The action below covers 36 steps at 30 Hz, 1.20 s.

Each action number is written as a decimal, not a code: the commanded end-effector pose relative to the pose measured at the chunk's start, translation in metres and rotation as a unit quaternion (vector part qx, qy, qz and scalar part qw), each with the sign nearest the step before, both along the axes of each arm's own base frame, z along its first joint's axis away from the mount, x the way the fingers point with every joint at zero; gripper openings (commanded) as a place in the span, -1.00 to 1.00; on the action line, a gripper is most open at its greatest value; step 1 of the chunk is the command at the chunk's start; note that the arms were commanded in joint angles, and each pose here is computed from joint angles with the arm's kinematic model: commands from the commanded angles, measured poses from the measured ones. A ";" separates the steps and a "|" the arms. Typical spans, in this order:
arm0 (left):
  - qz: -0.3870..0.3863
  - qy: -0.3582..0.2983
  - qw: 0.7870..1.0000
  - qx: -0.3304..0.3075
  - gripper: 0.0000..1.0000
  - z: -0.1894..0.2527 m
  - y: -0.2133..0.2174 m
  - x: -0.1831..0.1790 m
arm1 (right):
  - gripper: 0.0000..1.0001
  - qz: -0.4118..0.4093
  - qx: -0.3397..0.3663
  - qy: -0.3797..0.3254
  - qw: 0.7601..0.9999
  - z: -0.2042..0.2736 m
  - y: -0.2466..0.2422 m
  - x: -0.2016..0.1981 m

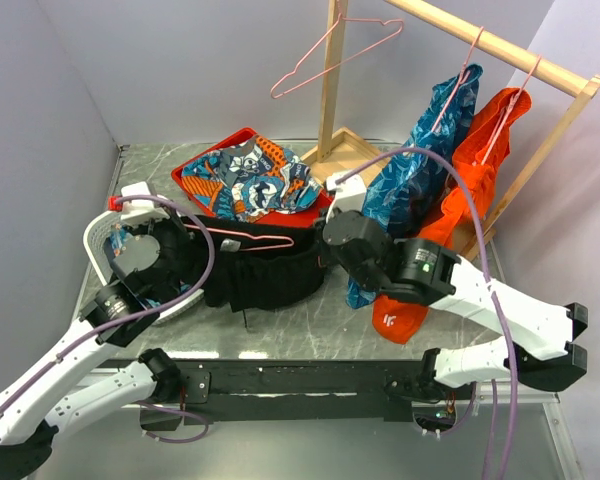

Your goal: Place the shorts on the hanger

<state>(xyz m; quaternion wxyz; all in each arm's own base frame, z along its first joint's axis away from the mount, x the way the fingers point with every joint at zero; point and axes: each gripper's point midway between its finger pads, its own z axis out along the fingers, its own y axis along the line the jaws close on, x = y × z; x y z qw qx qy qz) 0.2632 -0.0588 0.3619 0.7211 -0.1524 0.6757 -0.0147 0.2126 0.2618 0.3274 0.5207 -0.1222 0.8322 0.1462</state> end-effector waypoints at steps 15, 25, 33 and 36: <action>-0.017 -0.048 0.999 0.006 -0.98 0.091 -0.042 0.017 | -1.00 0.008 0.026 -0.025 0.999 0.103 0.027 0.019; 0.031 -0.025 0.999 -0.001 -0.98 0.109 -0.057 0.032 | -1.00 -0.034 0.053 -0.057 0.996 0.134 0.031 0.043; 0.100 -0.020 0.994 -0.028 -0.98 0.110 -0.025 0.017 | -1.00 -0.072 0.042 -0.060 0.995 0.128 0.005 0.050; 0.129 -0.007 0.991 -0.021 -0.98 0.108 -0.014 0.012 | -1.00 -0.089 0.019 -0.055 0.994 0.117 0.000 0.053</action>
